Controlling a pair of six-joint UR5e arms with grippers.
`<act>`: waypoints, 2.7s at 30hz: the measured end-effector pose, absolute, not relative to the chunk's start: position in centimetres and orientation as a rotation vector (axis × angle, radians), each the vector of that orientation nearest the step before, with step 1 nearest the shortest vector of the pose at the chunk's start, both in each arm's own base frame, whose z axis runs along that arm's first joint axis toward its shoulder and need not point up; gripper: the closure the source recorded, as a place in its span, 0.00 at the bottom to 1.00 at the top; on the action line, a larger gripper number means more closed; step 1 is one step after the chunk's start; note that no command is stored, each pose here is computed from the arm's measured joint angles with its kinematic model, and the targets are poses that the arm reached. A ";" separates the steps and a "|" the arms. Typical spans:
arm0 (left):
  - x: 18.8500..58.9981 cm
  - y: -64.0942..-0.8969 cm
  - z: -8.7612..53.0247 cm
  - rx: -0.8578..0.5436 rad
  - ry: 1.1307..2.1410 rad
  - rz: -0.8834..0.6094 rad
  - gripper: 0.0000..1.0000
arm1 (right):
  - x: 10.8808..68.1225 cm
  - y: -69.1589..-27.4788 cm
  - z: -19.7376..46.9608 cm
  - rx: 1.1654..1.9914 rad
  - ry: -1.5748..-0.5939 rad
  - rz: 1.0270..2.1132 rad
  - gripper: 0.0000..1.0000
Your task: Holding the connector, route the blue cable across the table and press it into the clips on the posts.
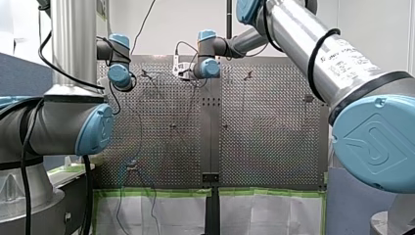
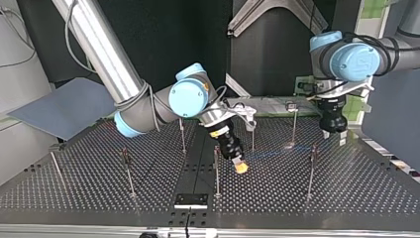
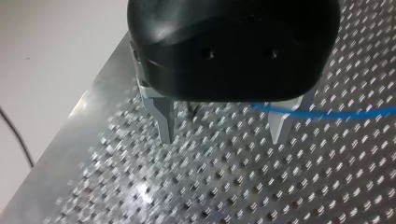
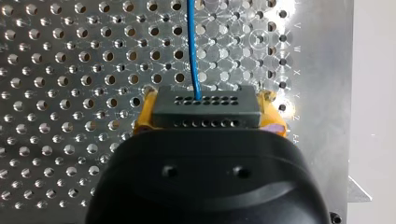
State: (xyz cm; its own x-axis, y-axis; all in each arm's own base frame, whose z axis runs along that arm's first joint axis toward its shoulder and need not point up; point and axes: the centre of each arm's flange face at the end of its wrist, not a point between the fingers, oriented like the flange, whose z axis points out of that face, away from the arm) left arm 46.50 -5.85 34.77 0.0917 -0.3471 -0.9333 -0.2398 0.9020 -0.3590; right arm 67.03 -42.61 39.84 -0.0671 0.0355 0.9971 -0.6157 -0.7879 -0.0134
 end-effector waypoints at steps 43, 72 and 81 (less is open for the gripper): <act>39.4 -12.8 40.9 -0.136 1.635 -0.161 0.01 | 67.4 -43.2 39.2 1.752 -0.643 1.882 1.00; 43.0 -15.1 41.6 -0.101 1.525 -0.217 0.01 | 68.3 -42.7 39.4 1.746 -0.632 1.895 1.00; 45.8 -15.6 40.6 -0.104 1.515 -0.205 0.01 | 68.4 -42.8 39.4 1.744 -0.632 1.896 1.00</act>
State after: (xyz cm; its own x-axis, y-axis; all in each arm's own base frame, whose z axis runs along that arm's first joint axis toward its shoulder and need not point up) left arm 45.85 -15.57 40.58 0.0432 -0.1984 -0.9792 0.0691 0.9783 -0.1952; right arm 68.36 -42.75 39.38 -0.0690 0.0408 0.9968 -0.6306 -0.7760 -0.0119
